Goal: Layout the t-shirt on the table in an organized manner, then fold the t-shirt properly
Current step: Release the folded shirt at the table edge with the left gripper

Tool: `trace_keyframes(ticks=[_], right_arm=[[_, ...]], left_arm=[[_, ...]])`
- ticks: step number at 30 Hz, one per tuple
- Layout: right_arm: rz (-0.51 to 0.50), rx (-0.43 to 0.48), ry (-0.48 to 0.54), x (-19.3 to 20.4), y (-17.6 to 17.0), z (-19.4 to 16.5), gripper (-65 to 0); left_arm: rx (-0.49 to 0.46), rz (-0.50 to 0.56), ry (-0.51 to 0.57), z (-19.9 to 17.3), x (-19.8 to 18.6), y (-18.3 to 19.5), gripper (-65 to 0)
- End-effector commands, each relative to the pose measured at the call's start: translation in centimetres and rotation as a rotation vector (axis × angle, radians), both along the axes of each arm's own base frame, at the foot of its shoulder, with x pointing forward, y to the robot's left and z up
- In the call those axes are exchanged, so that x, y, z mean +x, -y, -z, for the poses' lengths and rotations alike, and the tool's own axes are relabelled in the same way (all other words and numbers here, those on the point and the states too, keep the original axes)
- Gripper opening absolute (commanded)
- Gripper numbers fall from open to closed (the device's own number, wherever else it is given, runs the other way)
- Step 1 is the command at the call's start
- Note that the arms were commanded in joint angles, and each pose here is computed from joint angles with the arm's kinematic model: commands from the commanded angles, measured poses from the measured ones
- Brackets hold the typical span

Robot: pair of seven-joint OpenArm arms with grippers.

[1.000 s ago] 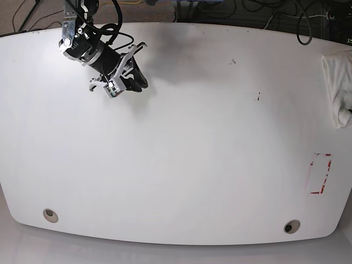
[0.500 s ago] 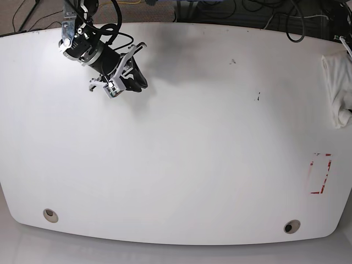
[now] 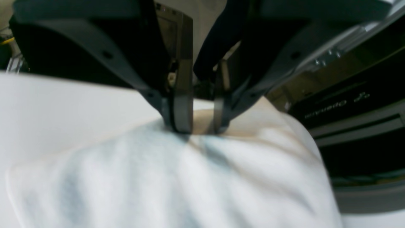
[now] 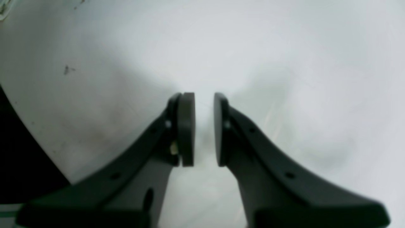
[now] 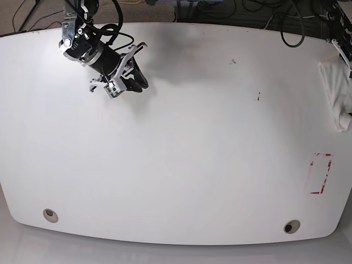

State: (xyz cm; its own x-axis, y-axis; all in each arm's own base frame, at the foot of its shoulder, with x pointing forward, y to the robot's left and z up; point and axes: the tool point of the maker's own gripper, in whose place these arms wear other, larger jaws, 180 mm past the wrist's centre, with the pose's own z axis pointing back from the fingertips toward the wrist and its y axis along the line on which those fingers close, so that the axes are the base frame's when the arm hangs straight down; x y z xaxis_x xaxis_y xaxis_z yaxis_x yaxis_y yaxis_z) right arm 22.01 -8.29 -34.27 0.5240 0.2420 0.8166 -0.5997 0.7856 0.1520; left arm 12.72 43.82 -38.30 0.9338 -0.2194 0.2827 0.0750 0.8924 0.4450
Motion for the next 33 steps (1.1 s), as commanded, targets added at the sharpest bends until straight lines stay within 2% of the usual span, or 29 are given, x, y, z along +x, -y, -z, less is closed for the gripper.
trace_keyframes(ticks=[1,13,19,27,33], right_arm=[[-0.005,0.021,0.046,0.5,-0.1,-1.3,-55.6],[-0.003,0.022,0.046,0.5,-0.1,-1.3,-55.6],[-0.003,0.022,0.046,0.5,-0.1,-1.3,-55.6],[-0.002,0.023,0.046,0.5,-0.1,-1.3,-55.6],[-0.003,0.025,0.056,0.6,-0.2,-1.6,-55.6]], left_arm=[[0.026,0.003,0.025,-1.0,0.9,-0.9,-54.9],[0.030,-0.044,-0.049,-0.5,-0.2,-5.2,-54.9],[0.028,-0.016,0.005,-0.9,0.6,-5.9,-54.9],[0.057,-0.013,0.011,-2.1,1.1,-6.5,-54.9],[0.130,0.028,0.083,-5.4,3.0,-5.9,-54.9]])
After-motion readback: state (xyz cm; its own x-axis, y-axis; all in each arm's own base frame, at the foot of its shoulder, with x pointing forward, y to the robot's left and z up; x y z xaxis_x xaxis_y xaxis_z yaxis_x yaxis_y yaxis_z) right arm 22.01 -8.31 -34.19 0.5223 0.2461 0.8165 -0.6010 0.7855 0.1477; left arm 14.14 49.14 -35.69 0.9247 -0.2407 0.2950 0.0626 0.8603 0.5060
